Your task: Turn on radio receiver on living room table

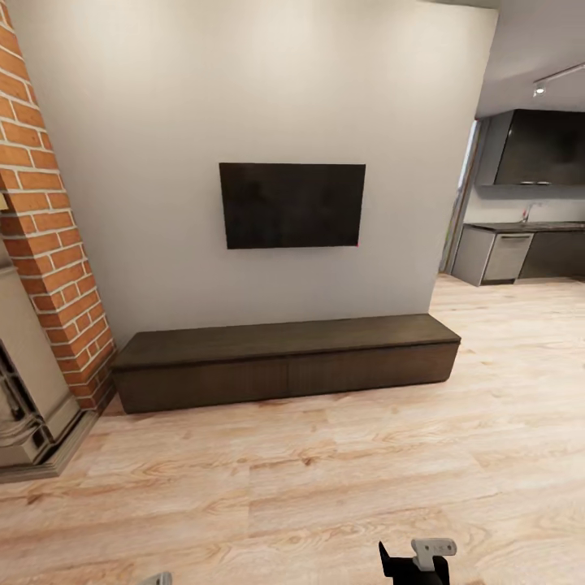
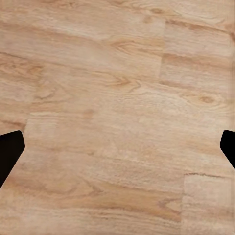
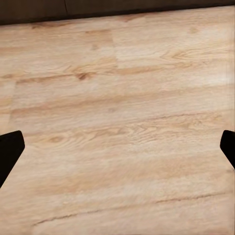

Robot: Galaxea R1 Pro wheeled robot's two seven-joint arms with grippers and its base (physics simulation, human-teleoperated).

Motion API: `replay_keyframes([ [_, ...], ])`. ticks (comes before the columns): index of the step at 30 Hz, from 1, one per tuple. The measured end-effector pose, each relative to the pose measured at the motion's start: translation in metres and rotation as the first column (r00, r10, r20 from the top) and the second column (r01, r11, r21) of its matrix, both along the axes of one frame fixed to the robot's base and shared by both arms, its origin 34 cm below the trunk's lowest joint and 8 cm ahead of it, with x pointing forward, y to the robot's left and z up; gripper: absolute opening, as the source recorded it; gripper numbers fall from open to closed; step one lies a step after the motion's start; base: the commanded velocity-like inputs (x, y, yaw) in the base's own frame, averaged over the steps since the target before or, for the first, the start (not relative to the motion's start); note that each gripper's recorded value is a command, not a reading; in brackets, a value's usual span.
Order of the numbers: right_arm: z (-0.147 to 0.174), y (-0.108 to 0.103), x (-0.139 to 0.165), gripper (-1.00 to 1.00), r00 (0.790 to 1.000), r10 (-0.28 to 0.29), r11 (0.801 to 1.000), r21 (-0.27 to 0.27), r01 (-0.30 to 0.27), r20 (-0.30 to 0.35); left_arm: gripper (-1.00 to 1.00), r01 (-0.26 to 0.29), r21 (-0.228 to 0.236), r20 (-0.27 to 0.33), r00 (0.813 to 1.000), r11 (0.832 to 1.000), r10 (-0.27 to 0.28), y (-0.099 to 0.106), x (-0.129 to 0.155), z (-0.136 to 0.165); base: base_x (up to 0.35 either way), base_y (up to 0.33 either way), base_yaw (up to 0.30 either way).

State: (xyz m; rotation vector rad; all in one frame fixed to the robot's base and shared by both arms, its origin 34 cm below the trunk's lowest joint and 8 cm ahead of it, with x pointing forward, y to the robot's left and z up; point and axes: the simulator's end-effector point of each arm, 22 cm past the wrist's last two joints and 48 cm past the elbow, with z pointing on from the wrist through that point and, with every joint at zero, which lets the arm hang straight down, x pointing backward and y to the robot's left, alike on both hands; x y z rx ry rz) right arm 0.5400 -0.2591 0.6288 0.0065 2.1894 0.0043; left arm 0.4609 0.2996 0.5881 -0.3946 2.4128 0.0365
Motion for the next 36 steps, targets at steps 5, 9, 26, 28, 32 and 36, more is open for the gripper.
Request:
replay_keyframes([
  [5, 0.0001, -0.0009, 0.0001, 1.00, 1.000, -0.003, 1.000, -0.002, 0.003, 0.001, 1.00, 0.000, 0.000, -0.001, 1.000, 1.000, 0.000, -0.0002, -0.0004, -0.0004, 0.000, 0.000, -0.241],
  [9, -0.0013, -0.0023, -0.0010, 1.00, 1.000, -0.008, 1.000, -0.005, 0.008, -0.001, 1.00, 0.001, -0.002, -0.001, 1.000, 1.000, -0.001, -0.0007, -0.0004, -0.0005, 0.000, 0.000, -0.294],
  [26, -0.0058, -0.0044, -0.0045, 1.00, 1.000, -0.015, 1.000, -0.009, 0.015, -0.012, 1.00, -0.007, 0.001, 0.015, 1.000, 1.000, 0.007, 0.0000, 0.0011, 0.0005, 0.000, 0.000, -0.291],
  [28, -0.0068, -0.0045, -0.0052, 1.00, 1.000, -0.015, 1.000, -0.009, 0.015, -0.014, 1.00, -0.006, 0.000, 0.015, 1.000, 1.000, 0.006, -0.0003, 0.0012, 0.0005, 0.000, 0.000, -0.299],
  [32, -0.0079, -0.0040, -0.0059, 1.00, 1.000, -0.013, 1.000, -0.008, 0.013, -0.017, 1.00, -0.005, -0.003, 0.014, 1.000, 1.000, 0.005, -0.0009, 0.0008, -0.0002, 0.000, 0.000, -0.300],
  [36, -0.0085, -0.0041, -0.0062, 1.00, 1.000, -0.014, 1.000, -0.008, 0.014, -0.019, 1.00, -0.005, -0.005, 0.012, 1.000, 1.000, 0.005, -0.0013, 0.0003, -0.0008, 0.000, 0.000, -0.300],
])
